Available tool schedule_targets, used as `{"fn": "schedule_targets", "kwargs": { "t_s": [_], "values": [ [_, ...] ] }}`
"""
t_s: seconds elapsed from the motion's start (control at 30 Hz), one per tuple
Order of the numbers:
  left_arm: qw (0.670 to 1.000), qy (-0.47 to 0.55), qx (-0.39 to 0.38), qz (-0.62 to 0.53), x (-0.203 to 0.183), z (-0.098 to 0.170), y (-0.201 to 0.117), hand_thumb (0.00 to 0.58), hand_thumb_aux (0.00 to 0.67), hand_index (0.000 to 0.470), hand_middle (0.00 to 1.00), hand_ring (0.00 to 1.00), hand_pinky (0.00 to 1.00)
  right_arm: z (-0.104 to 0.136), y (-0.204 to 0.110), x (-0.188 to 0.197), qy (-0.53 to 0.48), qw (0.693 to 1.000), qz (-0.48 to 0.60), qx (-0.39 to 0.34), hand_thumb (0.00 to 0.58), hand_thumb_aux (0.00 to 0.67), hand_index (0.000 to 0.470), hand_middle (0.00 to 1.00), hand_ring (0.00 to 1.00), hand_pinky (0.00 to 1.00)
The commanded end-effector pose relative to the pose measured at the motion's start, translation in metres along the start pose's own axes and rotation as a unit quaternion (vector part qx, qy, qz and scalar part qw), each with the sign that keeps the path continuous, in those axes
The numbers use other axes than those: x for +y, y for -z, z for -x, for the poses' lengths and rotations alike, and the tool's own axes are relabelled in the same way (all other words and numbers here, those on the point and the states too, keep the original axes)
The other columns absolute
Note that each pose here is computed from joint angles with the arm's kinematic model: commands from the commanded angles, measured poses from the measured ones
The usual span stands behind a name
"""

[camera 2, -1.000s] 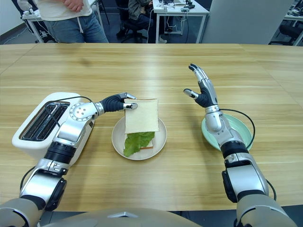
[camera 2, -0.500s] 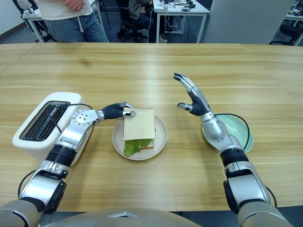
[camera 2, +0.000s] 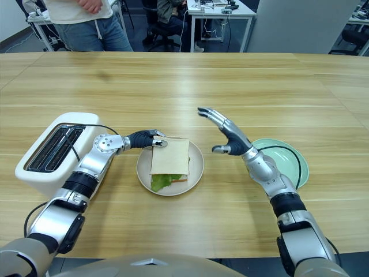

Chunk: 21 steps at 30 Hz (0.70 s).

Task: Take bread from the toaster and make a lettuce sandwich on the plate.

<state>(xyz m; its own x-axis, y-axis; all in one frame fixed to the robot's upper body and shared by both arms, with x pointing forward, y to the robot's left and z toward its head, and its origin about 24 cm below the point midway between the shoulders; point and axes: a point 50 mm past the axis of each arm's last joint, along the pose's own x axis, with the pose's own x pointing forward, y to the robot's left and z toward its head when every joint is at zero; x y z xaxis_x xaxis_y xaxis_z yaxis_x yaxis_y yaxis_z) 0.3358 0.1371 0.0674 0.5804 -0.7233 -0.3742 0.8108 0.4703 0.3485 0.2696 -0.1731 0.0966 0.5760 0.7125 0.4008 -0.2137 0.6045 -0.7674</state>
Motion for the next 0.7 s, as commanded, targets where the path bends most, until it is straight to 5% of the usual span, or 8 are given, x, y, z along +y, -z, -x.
{"fn": "schedule_targets", "kwargs": {
  "t_s": [0.03,0.7],
  "values": [
    [1.000,0.000,0.014,-0.002,0.001,-0.001,0.005,0.580,0.670,0.460,1.00,1.00,1.00,-0.001,-0.018,0.017,-0.083,0.995,-0.040,-0.032,0.000,0.000,0.000,0.00,0.00,0.00],
    [0.999,-0.023,0.020,0.007,-0.002,0.003,0.013,0.577,0.623,0.428,1.00,1.00,1.00,-0.001,-0.018,0.057,-0.246,0.967,-0.062,-0.002,0.000,0.000,0.000,0.00,0.00,0.00]
  ]
}}
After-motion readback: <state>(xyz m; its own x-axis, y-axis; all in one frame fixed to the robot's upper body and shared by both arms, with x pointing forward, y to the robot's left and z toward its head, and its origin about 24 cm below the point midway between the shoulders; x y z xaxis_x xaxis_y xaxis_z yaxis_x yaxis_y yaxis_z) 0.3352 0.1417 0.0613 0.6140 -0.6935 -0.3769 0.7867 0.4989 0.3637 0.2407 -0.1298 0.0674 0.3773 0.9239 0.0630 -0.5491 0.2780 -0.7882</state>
